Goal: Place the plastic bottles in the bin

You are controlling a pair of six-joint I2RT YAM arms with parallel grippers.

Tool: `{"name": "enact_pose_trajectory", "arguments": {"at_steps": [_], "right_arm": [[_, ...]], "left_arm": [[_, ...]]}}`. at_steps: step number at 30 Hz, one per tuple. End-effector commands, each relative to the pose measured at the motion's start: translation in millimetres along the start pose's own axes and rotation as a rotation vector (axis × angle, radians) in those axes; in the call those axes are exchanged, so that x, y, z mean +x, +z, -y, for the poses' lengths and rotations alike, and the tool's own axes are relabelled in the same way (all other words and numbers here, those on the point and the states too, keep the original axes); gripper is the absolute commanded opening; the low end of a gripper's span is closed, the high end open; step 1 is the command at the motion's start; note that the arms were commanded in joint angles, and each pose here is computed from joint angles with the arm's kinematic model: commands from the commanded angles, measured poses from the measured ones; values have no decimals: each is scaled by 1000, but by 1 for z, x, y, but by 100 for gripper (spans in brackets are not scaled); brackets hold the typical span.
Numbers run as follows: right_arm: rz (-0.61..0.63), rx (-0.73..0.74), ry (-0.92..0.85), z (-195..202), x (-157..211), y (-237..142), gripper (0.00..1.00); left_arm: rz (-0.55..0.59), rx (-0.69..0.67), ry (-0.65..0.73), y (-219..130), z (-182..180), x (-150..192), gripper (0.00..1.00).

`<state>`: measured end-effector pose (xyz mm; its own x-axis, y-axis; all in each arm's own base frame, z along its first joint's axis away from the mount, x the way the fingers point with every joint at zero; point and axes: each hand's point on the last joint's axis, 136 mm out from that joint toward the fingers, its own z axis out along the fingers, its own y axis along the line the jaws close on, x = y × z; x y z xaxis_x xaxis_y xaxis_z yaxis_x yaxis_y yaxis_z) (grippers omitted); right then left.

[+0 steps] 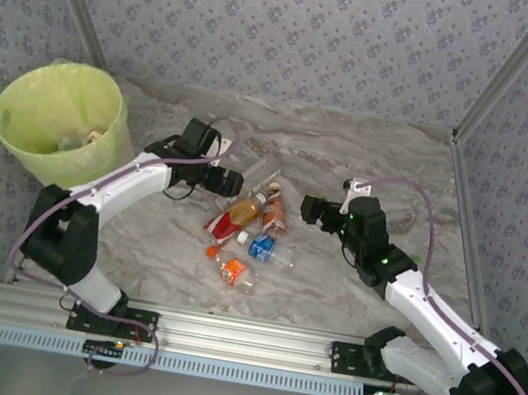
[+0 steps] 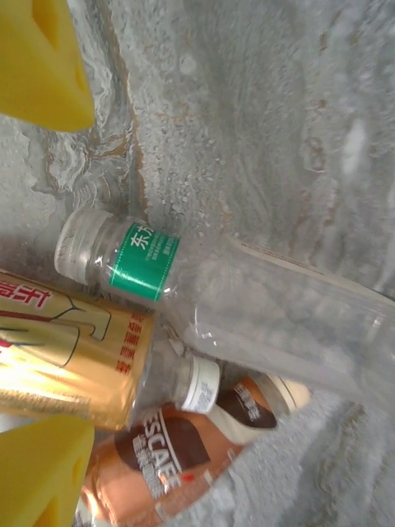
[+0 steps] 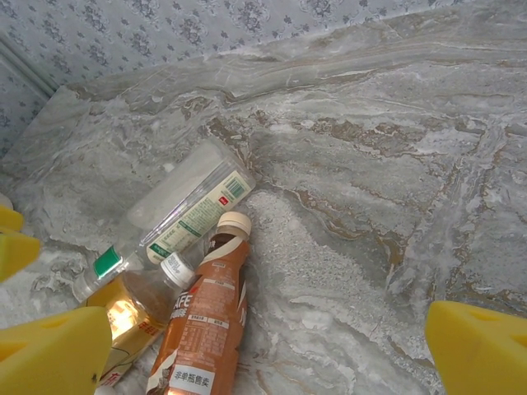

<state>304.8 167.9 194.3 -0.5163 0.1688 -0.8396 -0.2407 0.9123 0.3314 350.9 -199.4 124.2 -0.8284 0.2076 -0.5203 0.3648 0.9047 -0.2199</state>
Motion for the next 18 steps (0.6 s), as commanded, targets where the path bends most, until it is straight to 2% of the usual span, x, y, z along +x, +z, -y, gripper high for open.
{"name": "enact_pose_trajectory", "arguments": {"at_steps": [1,18], "right_arm": [[-25,-7,-21,-1,7,-1,100],[-14,0,-26,-2,1,-2,100]], "left_arm": [[-27,6,23,15,0,1,79],[-135,16,28,79,-10,27,65]]}}
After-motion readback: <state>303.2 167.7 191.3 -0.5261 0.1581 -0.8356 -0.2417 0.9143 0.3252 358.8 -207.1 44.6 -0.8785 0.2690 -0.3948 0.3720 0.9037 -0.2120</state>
